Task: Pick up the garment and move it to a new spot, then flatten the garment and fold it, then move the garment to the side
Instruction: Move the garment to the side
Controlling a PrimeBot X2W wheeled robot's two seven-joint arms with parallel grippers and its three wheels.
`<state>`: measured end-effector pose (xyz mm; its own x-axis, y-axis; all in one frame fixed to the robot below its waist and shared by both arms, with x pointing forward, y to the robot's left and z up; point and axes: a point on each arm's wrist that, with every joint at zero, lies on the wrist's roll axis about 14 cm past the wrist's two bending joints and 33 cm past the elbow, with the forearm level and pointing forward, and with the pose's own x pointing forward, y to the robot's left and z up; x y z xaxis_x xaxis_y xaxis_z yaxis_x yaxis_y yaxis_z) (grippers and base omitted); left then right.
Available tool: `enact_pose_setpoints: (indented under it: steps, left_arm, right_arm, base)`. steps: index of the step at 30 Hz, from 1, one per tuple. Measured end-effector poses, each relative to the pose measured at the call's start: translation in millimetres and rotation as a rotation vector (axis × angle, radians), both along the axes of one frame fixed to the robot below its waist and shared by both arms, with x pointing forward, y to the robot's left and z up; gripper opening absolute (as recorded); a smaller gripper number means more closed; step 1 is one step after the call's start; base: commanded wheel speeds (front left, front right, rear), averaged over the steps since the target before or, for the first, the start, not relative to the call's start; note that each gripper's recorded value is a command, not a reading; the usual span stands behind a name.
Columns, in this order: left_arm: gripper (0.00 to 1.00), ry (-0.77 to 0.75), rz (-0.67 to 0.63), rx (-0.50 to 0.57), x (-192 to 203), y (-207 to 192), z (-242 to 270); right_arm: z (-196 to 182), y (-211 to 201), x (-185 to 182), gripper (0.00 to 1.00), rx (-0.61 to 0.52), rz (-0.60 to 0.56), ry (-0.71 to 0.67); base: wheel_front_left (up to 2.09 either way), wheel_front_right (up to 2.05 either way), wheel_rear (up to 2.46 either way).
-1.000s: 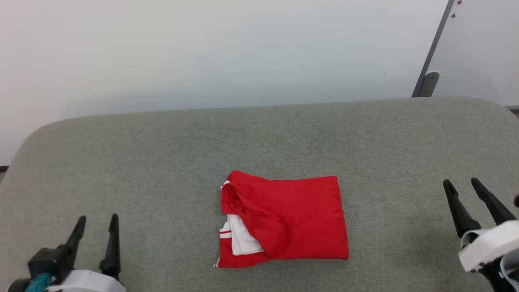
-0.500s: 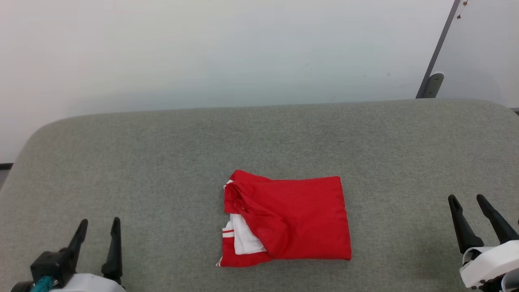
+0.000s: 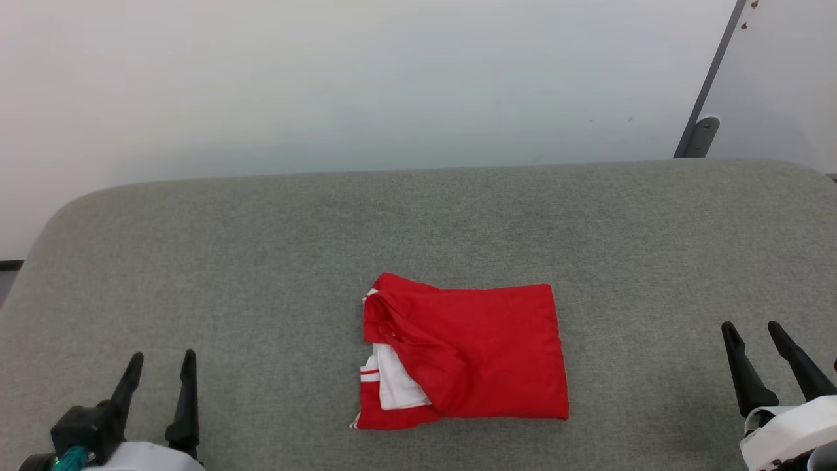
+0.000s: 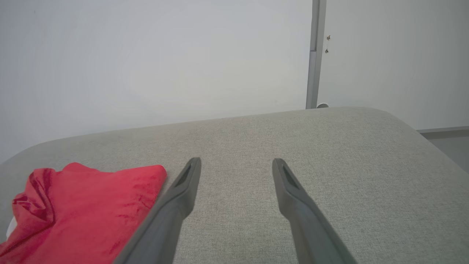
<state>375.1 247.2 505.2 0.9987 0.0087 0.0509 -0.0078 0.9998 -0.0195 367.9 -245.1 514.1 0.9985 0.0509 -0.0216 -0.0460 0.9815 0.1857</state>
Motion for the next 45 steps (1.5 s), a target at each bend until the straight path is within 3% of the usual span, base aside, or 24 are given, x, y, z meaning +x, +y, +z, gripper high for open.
enact_pose_setpoints:
  steps: [17,27,33,45]
  left_arm:
    - [1.00,0.007,0.007,0.005,-4.5,1.5,-2.8]
    - [1.00,0.011,0.064,0.006,-14.0,18.7,-3.2]
    - [1.00,0.033,0.100,-0.003,-21.6,27.3,-10.6]
    - [1.00,0.102,0.175,-0.013,-30.9,46.2,-31.8]
  right_arm:
    - [-5.3,11.5,4.4,1.00,0.012,0.025,0.026]
    - [-15.0,81.7,28.4,1.00,0.026,0.237,0.123]
    - [-36.3,108.0,44.1,1.00,-0.019,0.336,0.235]
    - [-107.9,131.4,54.5,1.00,-0.031,0.414,0.560]
  base:
    - [0.00,0.00,0.00]
    - [0.00,0.00,0.00]
    - [0.00,0.00,0.00]
    - [0.00,0.00,0.00]
